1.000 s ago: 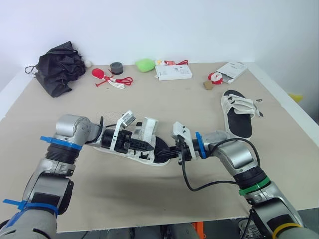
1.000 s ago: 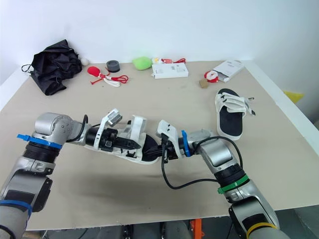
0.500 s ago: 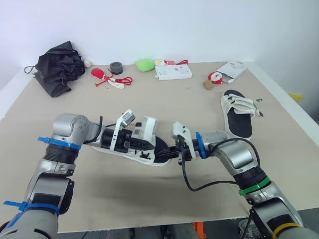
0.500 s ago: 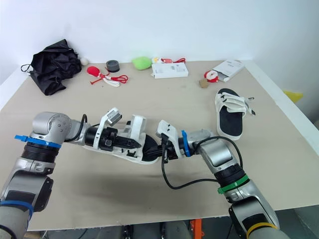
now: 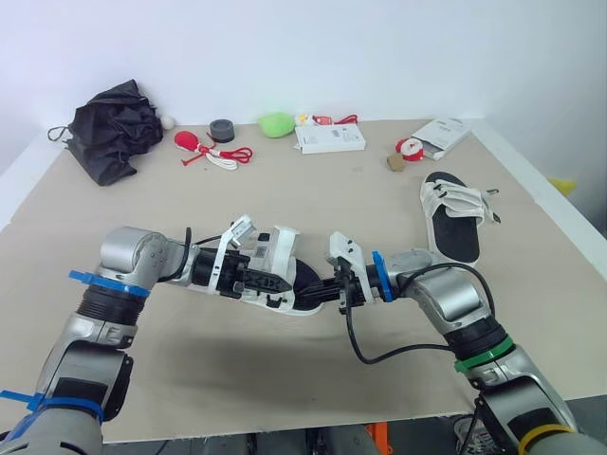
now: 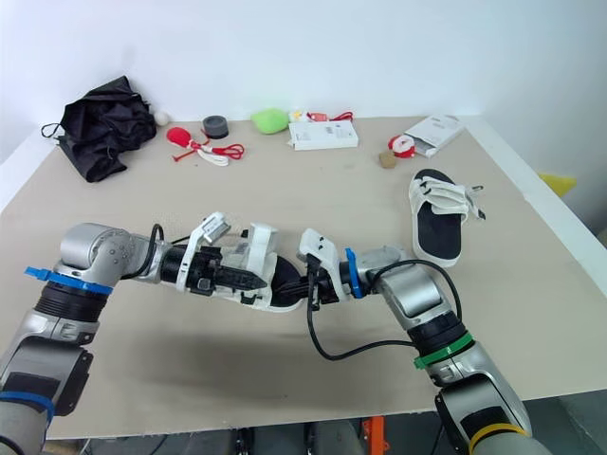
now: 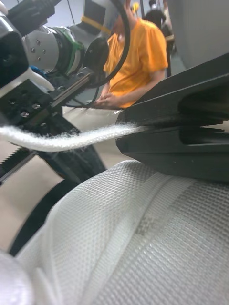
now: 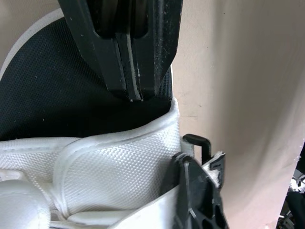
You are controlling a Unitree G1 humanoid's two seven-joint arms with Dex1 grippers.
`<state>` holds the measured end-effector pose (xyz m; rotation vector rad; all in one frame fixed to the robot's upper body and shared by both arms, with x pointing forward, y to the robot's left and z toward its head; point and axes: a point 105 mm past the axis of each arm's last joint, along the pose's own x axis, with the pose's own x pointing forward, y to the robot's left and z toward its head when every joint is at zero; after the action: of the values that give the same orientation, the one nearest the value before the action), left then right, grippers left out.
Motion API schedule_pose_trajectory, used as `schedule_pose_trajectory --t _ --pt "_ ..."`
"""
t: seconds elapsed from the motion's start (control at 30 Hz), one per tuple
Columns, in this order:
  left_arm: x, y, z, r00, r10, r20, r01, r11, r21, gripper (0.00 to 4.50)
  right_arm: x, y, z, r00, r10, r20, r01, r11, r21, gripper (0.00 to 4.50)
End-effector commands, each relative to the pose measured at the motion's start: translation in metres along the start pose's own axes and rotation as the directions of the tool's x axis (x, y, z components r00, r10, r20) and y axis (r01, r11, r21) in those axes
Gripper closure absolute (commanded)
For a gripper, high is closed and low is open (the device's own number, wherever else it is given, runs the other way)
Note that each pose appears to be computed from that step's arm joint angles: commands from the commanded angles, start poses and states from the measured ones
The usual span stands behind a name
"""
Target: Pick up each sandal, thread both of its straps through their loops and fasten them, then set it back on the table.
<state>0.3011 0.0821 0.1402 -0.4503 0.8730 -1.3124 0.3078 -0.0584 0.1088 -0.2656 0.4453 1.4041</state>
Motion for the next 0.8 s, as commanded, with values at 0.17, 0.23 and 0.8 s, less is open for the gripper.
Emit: schedule_pose_trajectory --t 0.17,0.23,0.8 --pt "-0.001 -0.01 0.027 0.989 -0.078 0.122 0.094 0.987 -0.134 4.48 0.001 -0.001 -0.012 0.999 -0.01 -0.043 0.011 1.0 0.028 4.5" --pt "-0.004 -0.009 0.031 0.988 -0.068 0.141 0.089 0.985 -0.148 4.48 0.001 -0.001 -0.012 0.999 -0.011 -0.042 0.012 0.999 0.03 4.5" --pt "0.01 -0.004 0.01 0.999 0.012 0.039 -0.014 0.998 0.068 4.48 0.002 0.0 -0.01 1.0 -0.016 -0.018 0.016 0.999 0.036 4.5"
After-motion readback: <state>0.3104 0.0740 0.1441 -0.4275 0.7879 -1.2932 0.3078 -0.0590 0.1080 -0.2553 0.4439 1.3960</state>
